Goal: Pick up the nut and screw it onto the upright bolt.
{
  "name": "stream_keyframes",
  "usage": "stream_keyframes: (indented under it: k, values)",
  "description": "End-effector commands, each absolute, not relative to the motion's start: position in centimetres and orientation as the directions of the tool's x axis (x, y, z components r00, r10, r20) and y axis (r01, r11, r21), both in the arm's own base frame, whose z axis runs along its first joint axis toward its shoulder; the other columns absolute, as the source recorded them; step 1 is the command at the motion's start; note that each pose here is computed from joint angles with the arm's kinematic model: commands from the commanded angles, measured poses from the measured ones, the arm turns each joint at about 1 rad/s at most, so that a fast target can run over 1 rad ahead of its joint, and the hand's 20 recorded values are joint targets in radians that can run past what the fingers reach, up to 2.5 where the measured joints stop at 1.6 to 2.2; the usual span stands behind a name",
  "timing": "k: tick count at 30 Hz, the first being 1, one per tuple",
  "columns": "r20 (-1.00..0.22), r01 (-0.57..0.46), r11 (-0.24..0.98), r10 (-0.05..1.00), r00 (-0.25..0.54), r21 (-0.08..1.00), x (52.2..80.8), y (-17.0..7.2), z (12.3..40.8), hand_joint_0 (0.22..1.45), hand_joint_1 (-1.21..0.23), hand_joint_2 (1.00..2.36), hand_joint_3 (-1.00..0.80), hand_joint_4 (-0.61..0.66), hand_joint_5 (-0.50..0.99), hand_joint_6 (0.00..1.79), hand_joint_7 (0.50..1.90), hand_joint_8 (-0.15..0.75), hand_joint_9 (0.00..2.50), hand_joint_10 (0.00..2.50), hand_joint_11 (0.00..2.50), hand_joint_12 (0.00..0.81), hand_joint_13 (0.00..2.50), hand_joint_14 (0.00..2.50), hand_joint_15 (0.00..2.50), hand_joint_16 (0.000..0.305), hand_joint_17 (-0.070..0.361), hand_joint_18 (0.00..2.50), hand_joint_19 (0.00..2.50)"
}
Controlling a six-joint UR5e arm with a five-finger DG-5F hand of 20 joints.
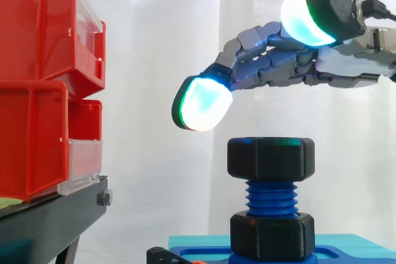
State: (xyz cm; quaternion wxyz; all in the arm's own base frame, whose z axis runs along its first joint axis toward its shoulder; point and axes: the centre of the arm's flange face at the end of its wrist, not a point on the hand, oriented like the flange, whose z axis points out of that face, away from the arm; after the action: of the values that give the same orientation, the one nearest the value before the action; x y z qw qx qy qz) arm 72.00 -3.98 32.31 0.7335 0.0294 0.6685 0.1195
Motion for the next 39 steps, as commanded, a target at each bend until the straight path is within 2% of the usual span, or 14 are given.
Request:
stream_keyframes:
  k: [1,8,19,26,39]
  values:
    - [-0.973,-0.131,0.968,0.224,0.055,0.216,71.8,-3.6,32.1,0.48,-0.03,1.0,-0.5,0.22,-0.13,0.5,0.77,0.251,0.35,0.0,0.0,0.362,0.14,0.0,0.0,0.059,0.134,0.0,0.0]
    - [-0.97,-0.132,0.964,0.239,0.037,0.232,71.7,-3.2,31.9,0.48,-0.06,1.0,-0.5,0.26,-0.11,0.5,0.9,0.272,0.43,0.0,0.0,0.355,0.19,0.0,0.0,0.058,0.13,0.0,0.0]
    - [-0.971,-0.126,0.964,0.237,0.014,0.233,71.5,-3.5,31.7,0.49,-0.11,1.0,-0.5,0.27,-0.09,0.5,1.0,0.279,0.48,0.0,0.0,0.351,0.23,0.0,0.0,0.056,0.127,0.02,0.0]
    - [-0.972,-0.12,0.965,0.235,0.015,0.232,71.4,-4.2,31.7,0.5,-0.16,1.0,-0.5,0.27,-0.08,0.5,1.07,0.285,0.52,0.0,0.0,0.347,0.27,0.0,0.0,0.055,0.124,0.08,0.0]
    - [-0.972,-0.107,0.967,0.233,0.019,0.23,71.3,-5.9,31.7,0.5,-0.22,1.0,-0.5,0.23,0.0,0.5,1.3,0.288,0.61,0.0,0.0,0.331,0.35,0.0,0.0,0.052,0.117,0.16,0.0]
